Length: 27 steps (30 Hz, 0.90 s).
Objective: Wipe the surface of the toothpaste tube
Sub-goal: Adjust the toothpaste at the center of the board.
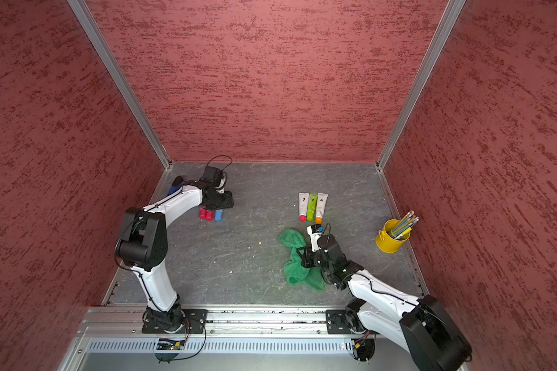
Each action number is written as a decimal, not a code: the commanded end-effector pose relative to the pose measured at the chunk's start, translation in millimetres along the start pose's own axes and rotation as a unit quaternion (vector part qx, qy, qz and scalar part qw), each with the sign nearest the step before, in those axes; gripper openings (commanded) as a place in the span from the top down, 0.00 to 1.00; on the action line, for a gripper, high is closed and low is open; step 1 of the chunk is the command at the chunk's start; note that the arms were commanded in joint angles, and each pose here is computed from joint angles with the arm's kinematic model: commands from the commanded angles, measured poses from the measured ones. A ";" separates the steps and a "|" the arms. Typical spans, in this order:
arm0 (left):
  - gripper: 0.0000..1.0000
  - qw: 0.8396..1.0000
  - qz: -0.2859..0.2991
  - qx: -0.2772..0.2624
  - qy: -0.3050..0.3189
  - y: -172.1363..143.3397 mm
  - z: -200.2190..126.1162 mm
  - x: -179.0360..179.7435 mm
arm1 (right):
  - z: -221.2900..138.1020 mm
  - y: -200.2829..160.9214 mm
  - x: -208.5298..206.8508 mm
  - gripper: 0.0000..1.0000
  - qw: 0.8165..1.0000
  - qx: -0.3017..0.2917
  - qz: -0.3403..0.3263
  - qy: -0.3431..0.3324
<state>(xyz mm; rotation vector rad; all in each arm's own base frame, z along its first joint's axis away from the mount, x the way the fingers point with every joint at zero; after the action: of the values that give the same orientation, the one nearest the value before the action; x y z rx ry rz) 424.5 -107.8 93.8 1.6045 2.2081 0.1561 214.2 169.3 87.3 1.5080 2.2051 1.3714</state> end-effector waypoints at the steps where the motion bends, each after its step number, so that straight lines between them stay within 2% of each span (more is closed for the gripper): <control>1: 0.43 1.000 0.001 0.007 0.002 2.8 8.2 3.9 | -0.3 9.0 -0.7 1.00 1.000 -0.015 -0.008 -0.004; 10: 0.43 1.000 -0.016 0.019 0.017 5.8 15.0 25.8 | 0.1 9.0 -0.7 1.00 1.000 -0.014 -0.008 -0.003; 16: 0.42 1.000 -0.006 0.010 -0.016 5.7 0.4 3.2 | 1.6 6.2 1.5 1.00 1.000 -0.005 -0.006 0.006; 19: 0.40 0.999 0.012 -0.007 -0.043 2.5 -21.2 -29.3 | 2.9 -9.6 5.0 1.00 0.999 0.024 0.011 0.026; 22: 0.37 0.995 0.025 -0.024 -0.089 -7.5 -43.9 -77.2 | -3.6 -22.9 3.6 1.00 0.998 0.036 0.038 0.025; 27: 0.34 0.981 0.068 -0.030 -0.180 -41.1 -63.1 -183.5 | -15.7 -29.6 -1.1 1.00 0.998 0.017 0.067 0.011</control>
<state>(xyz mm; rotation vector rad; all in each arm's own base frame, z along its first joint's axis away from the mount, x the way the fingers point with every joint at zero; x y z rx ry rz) 413.6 -229.8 157.8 1.6480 1.9185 0.0459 192.4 163.2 80.1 1.5926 2.2097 1.4271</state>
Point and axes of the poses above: each gripper's point midway between its finger pads, its own z axis out along the fingers, its own x axis along the line the jaws close on, y = z × x, the point moved 3 cm from there along -z, back along the fingers, and after that the axes turned 14 degrees about -z, right-handed, at the moved point
